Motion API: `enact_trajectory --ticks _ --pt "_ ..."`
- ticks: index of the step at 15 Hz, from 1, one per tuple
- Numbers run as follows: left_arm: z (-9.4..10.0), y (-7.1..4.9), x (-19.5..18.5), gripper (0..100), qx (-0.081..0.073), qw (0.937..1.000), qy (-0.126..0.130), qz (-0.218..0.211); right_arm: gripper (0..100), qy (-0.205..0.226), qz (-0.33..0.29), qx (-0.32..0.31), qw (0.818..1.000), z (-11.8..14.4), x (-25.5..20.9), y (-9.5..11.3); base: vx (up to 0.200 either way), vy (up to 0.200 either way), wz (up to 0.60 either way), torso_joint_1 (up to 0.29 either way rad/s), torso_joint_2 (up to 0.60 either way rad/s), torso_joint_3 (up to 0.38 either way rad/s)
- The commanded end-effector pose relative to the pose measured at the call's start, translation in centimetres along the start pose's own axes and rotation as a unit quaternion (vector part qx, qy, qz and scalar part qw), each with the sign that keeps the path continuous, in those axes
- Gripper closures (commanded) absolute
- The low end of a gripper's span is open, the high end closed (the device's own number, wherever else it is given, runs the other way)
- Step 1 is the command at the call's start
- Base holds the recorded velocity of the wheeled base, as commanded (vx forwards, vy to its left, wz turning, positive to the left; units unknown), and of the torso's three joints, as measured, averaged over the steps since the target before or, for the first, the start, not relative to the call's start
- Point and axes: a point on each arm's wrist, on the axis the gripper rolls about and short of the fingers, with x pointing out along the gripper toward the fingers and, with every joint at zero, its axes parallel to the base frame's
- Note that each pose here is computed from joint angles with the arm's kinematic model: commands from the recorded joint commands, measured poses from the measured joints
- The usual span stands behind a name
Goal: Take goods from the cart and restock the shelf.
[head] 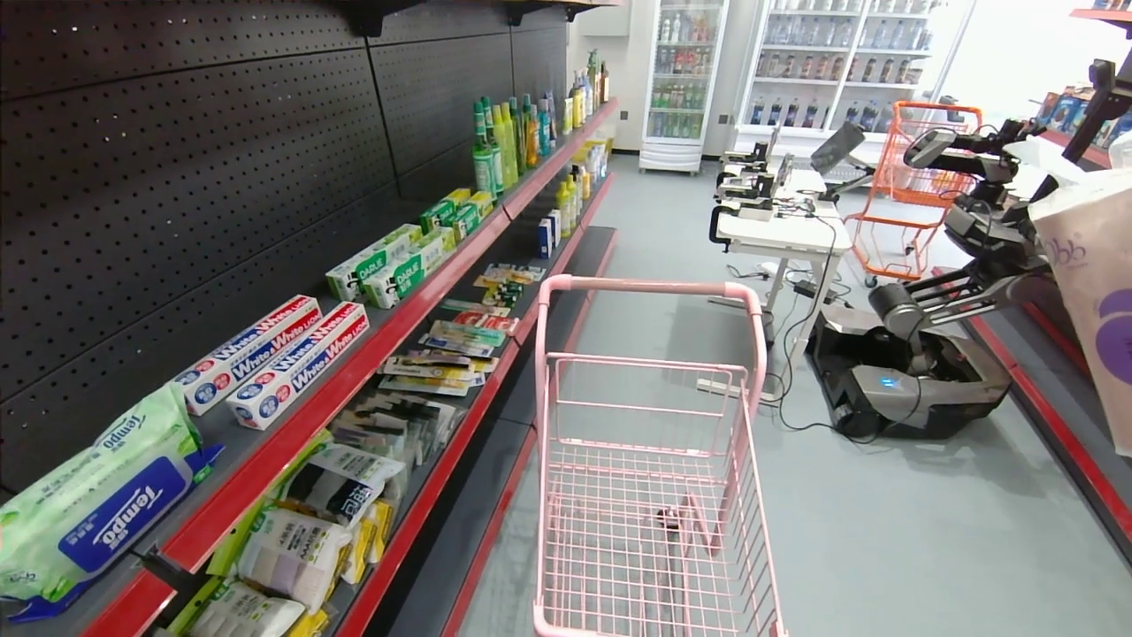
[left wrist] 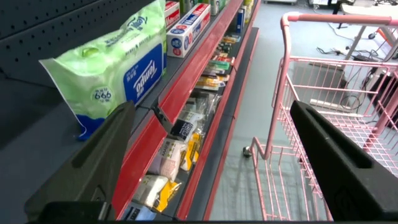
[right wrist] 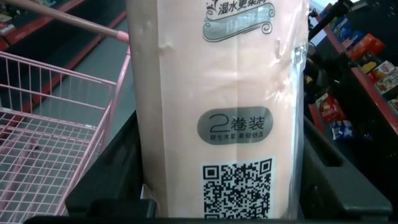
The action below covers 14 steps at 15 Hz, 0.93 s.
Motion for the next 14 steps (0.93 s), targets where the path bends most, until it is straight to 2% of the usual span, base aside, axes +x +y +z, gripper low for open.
enact_trajectory --ticks 1,7,14 --pt "0.0 0.0 0.0 0 0.001 1.0 0.0 0.0 100 0.003 0.002 -0.001 1.0 0.0 0.2 0.1 0.0 0.0 0.0 0.168 -0.35 -0.183" --pt "0.0 0.0 0.0 0 0.001 1.0 0.0 0.0 100 0.01 0.006 -0.004 1.0 -0.1 0.6 0.2 0.0 0.0 0.0 0.157 -0.33 -0.171" --pt "0.0 0.0 0.0 0 0.001 1.0 0.0 0.0 100 0.01 0.006 -0.012 1.0 0.2 1.5 0.3 0.0 0.0 0.0 0.103 -0.2 -0.106"
